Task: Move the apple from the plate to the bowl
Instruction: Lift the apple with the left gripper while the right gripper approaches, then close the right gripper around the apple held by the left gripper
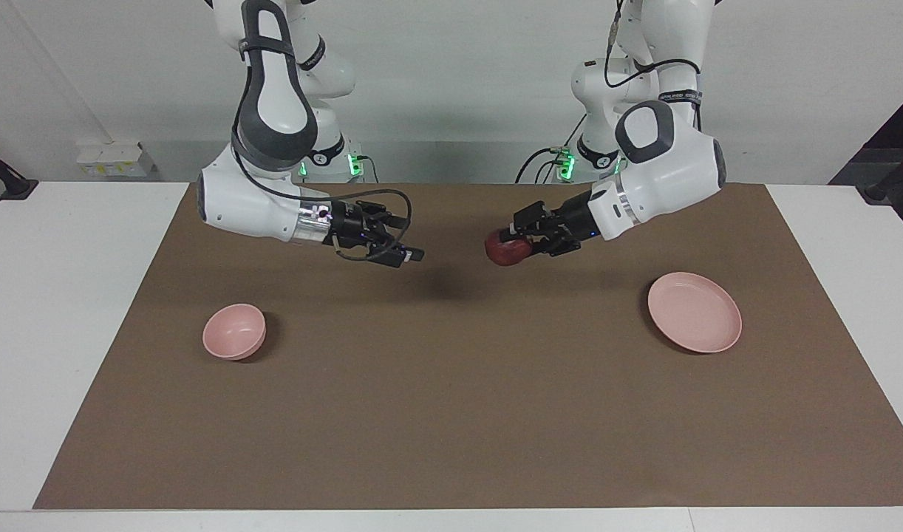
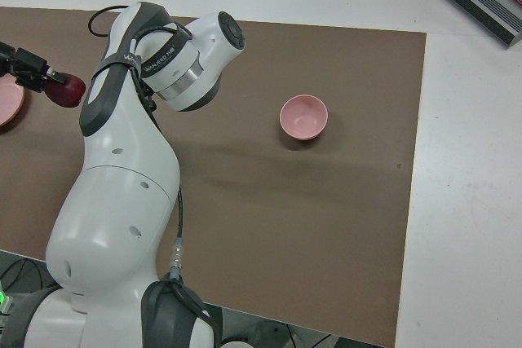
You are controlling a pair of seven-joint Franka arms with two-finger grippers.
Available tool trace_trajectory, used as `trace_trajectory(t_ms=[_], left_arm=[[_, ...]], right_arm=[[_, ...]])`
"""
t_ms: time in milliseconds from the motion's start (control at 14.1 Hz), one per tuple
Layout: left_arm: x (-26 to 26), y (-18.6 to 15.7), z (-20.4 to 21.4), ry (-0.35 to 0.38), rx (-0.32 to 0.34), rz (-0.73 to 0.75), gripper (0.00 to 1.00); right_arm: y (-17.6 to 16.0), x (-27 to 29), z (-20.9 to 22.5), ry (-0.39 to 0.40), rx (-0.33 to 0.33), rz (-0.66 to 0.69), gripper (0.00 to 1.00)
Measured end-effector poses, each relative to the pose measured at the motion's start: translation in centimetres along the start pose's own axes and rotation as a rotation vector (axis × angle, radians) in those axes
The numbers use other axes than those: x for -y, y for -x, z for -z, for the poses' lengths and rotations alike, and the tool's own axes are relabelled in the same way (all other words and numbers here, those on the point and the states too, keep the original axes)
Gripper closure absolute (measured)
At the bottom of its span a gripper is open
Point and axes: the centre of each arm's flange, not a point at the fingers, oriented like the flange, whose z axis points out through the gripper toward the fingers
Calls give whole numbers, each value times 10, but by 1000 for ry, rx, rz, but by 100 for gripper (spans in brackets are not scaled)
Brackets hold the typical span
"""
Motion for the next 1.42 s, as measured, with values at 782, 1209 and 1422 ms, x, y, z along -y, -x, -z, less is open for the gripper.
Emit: trace_trajectory(t_ms=[782, 1209, 1422], left_arm=[[-32, 7, -26, 4, -100, 25, 26], [-30, 5, -24, 5, -109, 39, 26], [-30, 5, -23, 5, -113, 42, 26]], right_arm=[[15, 8, -59, -91, 6, -65, 0], [23, 9, -71, -121, 15, -95, 0], [31, 8, -86, -132, 3, -111, 0]])
